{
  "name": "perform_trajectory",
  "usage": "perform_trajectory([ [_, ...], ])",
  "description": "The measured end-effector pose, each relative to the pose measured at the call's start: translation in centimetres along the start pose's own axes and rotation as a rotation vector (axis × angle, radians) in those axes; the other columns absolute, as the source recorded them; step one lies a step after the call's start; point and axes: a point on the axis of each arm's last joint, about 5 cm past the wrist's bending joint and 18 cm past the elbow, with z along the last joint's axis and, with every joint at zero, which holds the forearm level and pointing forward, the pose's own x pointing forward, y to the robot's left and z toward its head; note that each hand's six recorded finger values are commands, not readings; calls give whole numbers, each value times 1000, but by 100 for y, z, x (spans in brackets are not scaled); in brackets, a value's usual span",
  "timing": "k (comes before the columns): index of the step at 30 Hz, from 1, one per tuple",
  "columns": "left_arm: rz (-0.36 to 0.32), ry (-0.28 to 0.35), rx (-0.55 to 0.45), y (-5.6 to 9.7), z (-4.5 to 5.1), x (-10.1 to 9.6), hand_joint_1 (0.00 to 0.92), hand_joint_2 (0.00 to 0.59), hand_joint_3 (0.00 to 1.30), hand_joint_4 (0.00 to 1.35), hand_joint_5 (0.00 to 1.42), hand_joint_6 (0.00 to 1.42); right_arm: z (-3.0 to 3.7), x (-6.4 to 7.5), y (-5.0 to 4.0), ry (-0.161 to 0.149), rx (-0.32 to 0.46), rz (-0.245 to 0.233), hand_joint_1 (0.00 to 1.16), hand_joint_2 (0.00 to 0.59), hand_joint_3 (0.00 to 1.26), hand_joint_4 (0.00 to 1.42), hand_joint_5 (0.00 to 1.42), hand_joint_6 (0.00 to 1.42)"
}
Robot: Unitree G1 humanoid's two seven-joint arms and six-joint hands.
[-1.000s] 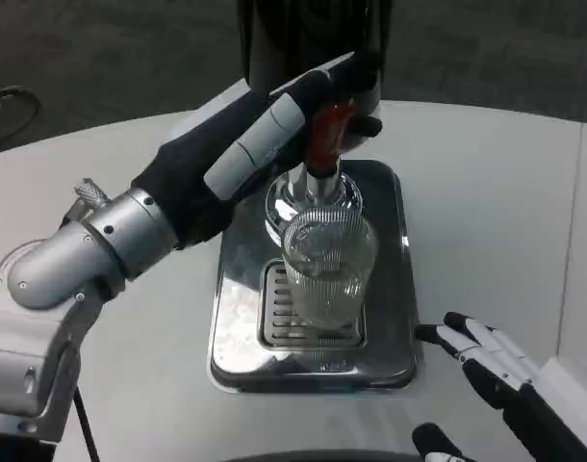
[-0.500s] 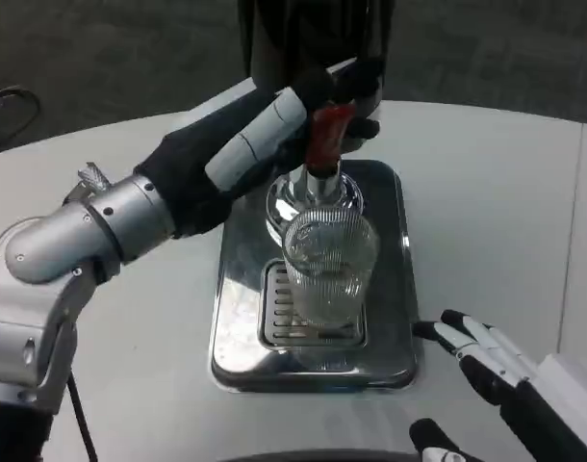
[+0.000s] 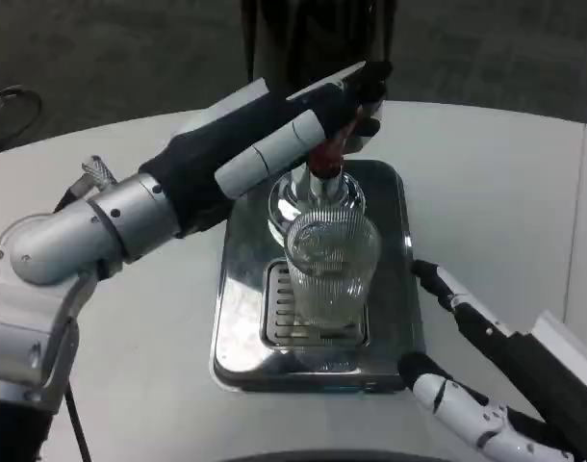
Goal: Grasp the cup under the faucet to collect the drink, then remove the cup.
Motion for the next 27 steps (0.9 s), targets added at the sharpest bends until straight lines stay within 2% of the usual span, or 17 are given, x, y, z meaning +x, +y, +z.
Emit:
perform_trajectory([
  [2, -8, 2, 31, -9, 6, 8, 0, 53, 41, 0, 100, 51, -1, 45, 2, 0, 22, -4, 333, 334, 0, 0, 0, 0],
  [4, -13, 1, 49, -16, 9, 13, 0, 50, 41, 0, 100, 49, -2, 104, 12, 7, 50, 12, 371, 320, 0, 0, 0, 0],
  [7, -12, -2, 59, -21, 8, 16, 0, 52, 45, 0, 99, 46, 12, 153, 30, 2, 64, 28, 442, 302, 0, 0, 0, 0],
  [12, -15, 1, 100, -10, 1, 2, 0, 52, 49, 0, 98, 43, -17, 220, 73, 22, 84, 0, 549, 273, 0, 0, 0, 1],
  [14, -17, 3, 116, -1, -1, -8, 0, 53, 49, 0, 98, 42, -14, 249, 78, 21, 78, -12, 557, 270, 0, 0, 0, 1],
  [16, -18, 3, 123, 2, -3, -12, 0, 54, 49, 0, 98, 42, -22, 281, 82, 27, 82, -5, 572, 258, 0, 0, 0, 1],
  [19, -21, -2, 141, 6, -7, -19, 0, 55, 52, 0, 98, 41, -34, 310, 92, 41, 91, -3, 588, 269, 0, 0, 0, 1],
  [21, -22, -5, 149, 8, -13, -23, 0, 57, 54, 0, 98, 41, -51, 325, 99, 45, 108, -19, 589, 269, 0, 0, 0, 1],
  [25, -27, -7, 156, 3, -27, -23, 0, 59, 57, 0, 98, 40, -117, 339, 122, 80, 128, -46, 592, 269, 0, 0, 0, 8],
  [27, -31, -7, 163, 3, -26, -25, 0, 59, 58, 0, 98, 44, -122, 338, 129, 77, 123, -64, 593, 269, 0, 0, 0, 10],
])
